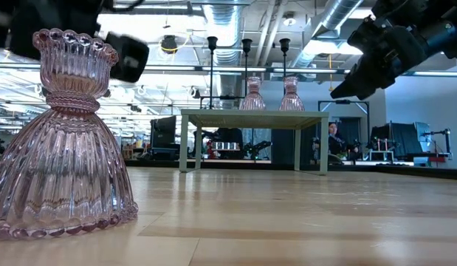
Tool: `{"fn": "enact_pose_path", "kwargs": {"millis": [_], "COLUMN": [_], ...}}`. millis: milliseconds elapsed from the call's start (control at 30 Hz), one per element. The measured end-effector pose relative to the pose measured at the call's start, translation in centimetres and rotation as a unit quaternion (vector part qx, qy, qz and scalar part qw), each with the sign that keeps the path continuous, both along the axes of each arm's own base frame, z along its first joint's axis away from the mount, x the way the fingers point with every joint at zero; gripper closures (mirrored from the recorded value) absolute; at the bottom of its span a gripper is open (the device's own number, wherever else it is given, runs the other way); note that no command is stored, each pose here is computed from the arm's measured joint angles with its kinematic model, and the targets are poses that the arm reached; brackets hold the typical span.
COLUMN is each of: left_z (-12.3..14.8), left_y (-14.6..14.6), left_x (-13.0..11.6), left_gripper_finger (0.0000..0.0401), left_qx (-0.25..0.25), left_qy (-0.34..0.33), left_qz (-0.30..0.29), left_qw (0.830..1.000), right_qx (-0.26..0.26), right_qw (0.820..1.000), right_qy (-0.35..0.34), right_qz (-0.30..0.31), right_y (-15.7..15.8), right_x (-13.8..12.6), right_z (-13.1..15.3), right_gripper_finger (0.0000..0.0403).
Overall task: Pick & Place candle stick holders
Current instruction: Put the purple vase candle holder on the shelf
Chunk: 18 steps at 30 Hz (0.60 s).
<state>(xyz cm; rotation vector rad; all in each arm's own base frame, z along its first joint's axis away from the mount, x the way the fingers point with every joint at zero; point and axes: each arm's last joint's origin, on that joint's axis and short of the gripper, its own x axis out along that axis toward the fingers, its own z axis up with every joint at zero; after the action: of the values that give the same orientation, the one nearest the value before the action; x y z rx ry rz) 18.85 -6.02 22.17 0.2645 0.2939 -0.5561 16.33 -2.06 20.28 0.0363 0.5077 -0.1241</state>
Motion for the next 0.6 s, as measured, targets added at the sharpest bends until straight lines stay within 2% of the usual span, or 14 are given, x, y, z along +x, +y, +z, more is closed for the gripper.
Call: {"fn": "enact_pose_path", "kwargs": {"millis": [200,367,600], "left_z": [-3.0,-4.0,-6.2], "left_y": [-0.5,-1.2,-2.4], "left_x": [0.7,1.3,1.7], "left_gripper_finger": [0.0202,0.0202,0.0202], "left_qx": [0.009,0.002,-0.019], "left_qy": [0.01,-0.015,-0.007], "left_qz": [-0.01,-0.021,-0.101], "left_qw": [1.0,1.0,0.995], "right_qx": [0.025,0.025,0.024], "right_qw": [1.0,1.0,1.0], "right_qy": [-0.003,-0.004,-0.009], "right_qz": [-0.014,-0.014,-0.014], "right_y": [0.0,0.0,0.0], "right_x": [0.0,0.0,0.1], "right_z": [0.0,0.0,0.1], "right_gripper_finger": [0.0403,0.0403,0.0403]}}
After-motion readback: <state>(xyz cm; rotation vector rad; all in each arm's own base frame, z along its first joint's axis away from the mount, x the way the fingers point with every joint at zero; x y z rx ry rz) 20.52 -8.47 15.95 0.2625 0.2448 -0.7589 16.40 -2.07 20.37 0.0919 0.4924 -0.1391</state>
